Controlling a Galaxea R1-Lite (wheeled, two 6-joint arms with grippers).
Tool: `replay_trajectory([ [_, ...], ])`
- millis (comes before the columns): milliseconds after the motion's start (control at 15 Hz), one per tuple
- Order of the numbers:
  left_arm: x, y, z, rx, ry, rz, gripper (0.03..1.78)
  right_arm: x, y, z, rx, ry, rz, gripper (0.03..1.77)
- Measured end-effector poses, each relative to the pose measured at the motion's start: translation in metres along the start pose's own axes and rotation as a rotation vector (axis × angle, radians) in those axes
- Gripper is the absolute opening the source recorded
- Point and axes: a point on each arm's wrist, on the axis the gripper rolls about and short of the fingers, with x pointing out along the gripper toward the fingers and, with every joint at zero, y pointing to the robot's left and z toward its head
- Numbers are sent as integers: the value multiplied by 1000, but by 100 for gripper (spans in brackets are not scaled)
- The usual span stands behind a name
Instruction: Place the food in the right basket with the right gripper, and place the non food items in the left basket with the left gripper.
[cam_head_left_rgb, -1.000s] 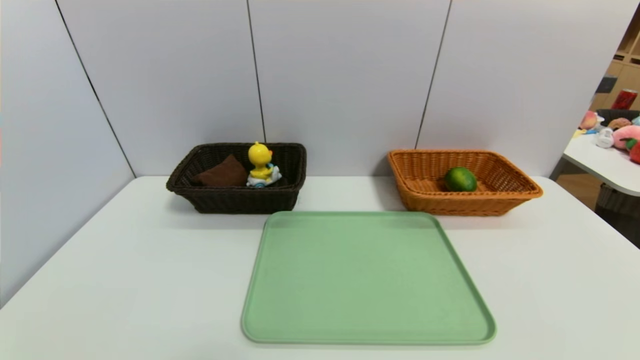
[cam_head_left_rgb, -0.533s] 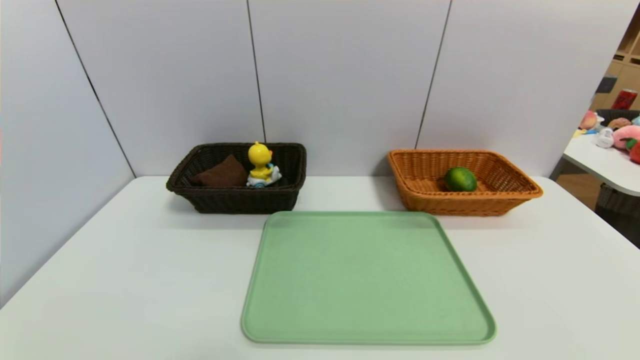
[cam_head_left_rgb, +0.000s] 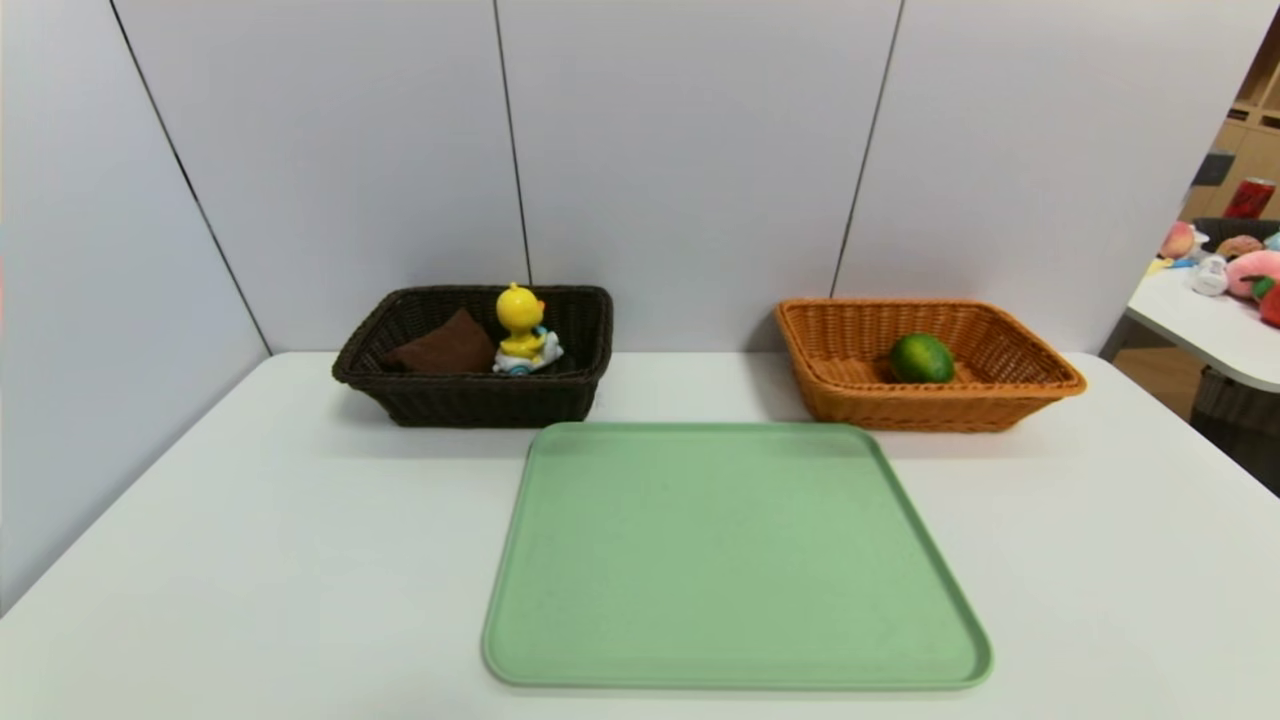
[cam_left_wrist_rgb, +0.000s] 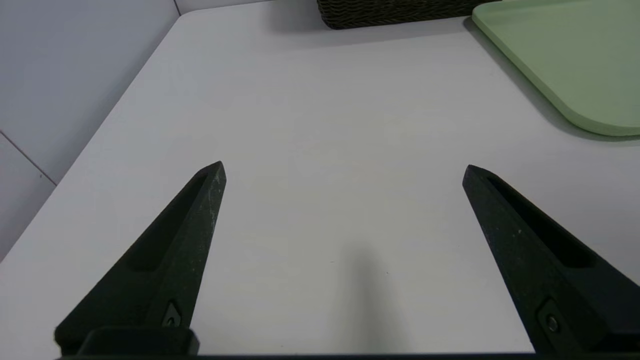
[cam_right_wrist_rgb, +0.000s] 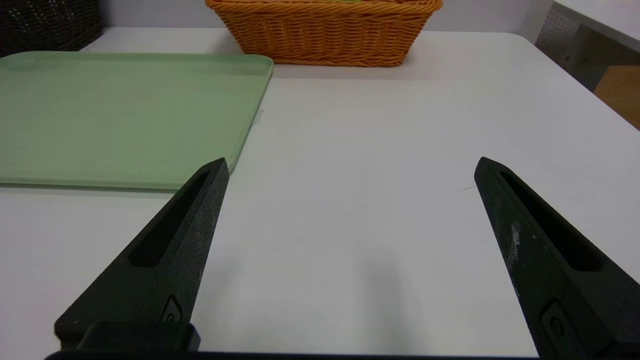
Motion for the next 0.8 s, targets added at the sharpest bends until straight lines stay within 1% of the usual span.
replay_trajectory([
  [133, 0, 0, 0, -42, 1, 3, 169, 0, 0, 0, 4, 1, -1, 169],
  [267, 0, 0, 0, -63, 2, 15, 169, 0, 0, 0, 2, 0, 0, 169],
  [600, 0, 0, 0, -64, 2, 18, 169, 0, 0, 0, 18, 0, -3, 169],
  [800, 0, 0, 0, -65, 2, 18, 169, 0, 0, 0, 52, -1, -13, 169],
])
